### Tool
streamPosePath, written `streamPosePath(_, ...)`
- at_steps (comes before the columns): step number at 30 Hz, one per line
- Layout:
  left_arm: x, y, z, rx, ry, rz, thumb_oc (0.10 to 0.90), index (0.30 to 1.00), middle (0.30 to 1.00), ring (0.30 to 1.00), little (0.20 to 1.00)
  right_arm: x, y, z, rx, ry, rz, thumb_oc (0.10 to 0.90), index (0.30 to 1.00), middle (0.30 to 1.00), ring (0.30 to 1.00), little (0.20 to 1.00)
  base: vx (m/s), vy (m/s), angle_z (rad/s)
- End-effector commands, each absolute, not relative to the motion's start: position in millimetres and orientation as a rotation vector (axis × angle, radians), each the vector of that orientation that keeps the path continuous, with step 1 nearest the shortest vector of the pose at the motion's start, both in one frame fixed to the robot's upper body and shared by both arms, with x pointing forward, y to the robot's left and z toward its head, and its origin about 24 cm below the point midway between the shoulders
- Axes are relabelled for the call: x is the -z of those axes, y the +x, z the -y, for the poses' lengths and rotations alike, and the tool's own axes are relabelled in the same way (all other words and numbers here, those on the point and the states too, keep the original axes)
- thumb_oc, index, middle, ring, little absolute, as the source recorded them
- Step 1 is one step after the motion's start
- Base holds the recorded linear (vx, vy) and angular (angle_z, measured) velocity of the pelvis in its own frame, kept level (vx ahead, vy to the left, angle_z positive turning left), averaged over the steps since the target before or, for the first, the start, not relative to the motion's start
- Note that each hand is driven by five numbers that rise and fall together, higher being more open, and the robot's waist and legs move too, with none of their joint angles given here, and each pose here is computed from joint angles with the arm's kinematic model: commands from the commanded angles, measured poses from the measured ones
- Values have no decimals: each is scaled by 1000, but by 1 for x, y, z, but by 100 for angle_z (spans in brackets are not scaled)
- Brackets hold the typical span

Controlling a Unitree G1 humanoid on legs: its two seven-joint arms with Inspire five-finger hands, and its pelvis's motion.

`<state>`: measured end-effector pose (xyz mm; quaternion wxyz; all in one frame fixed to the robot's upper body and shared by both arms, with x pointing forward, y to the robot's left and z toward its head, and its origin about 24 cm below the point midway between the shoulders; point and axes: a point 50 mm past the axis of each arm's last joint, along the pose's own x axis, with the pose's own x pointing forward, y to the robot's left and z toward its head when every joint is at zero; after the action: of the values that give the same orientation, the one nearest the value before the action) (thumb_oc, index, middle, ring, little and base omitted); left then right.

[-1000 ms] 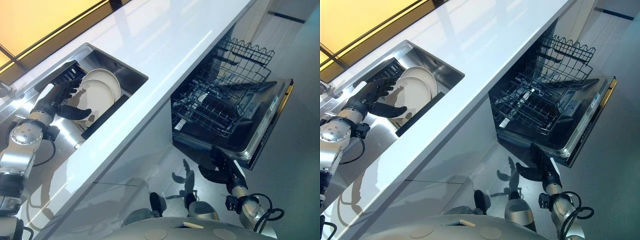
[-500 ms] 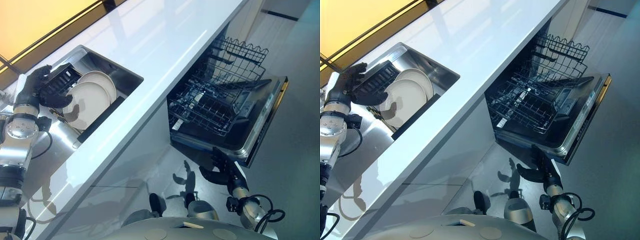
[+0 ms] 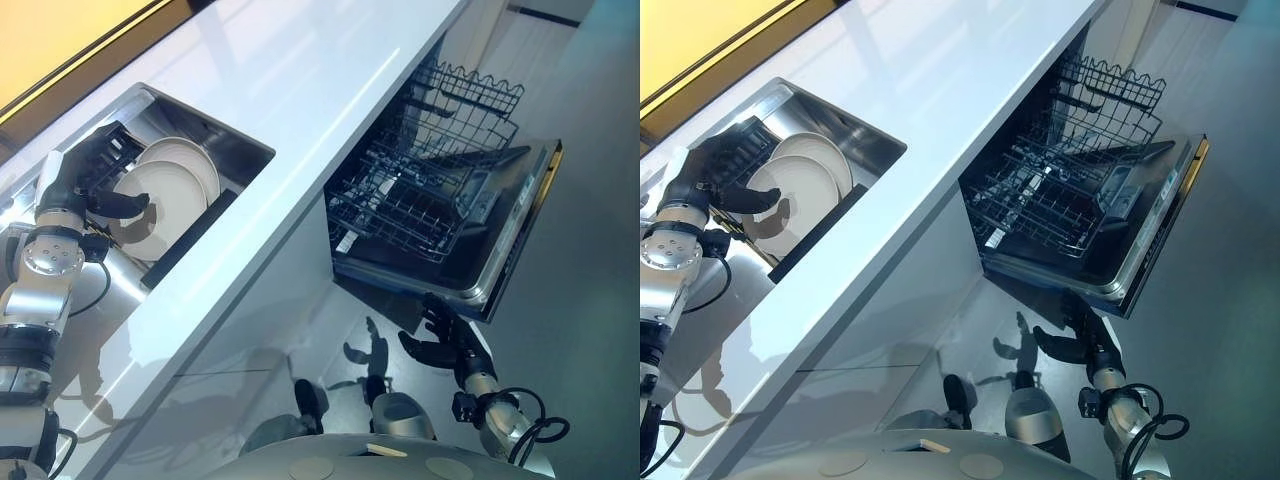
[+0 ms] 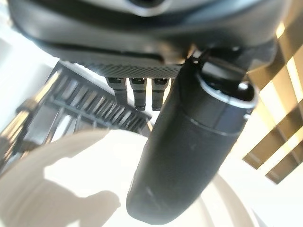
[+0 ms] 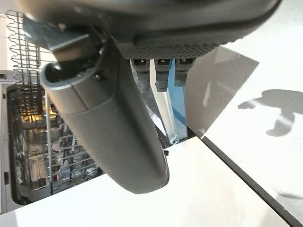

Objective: Pick up plates and place into dishwasher.

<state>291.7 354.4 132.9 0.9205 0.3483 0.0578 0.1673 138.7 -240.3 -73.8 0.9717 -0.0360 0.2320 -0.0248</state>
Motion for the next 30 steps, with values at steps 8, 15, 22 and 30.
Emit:
streamPosePath(8, -193, 312, -362, -361, 756, -27, 800, 900, 900, 900, 900, 39, 161, 249, 42, -112, -245, 800, 900, 900, 900, 900, 0, 0, 0)
streamPosePath(15, -190, 313, -365, -320, 774, -111, 800, 900, 900, 900, 900, 37, 162, 252, 49, -117, -238, 800, 900, 900, 900, 900, 0, 0, 0)
streamPosePath(22, -198, 312, -370, -297, 758, -106, 100, 300, 300, 300, 200, 37, 161, 253, 55, -120, -238, 800, 900, 900, 900, 900, 0, 0, 0)
streamPosePath(30, -196, 307, -365, -204, 689, -88, 100, 300, 300, 300, 200, 38, 160, 252, 58, -123, -239, 800, 900, 900, 900, 900, -14, 5, 2)
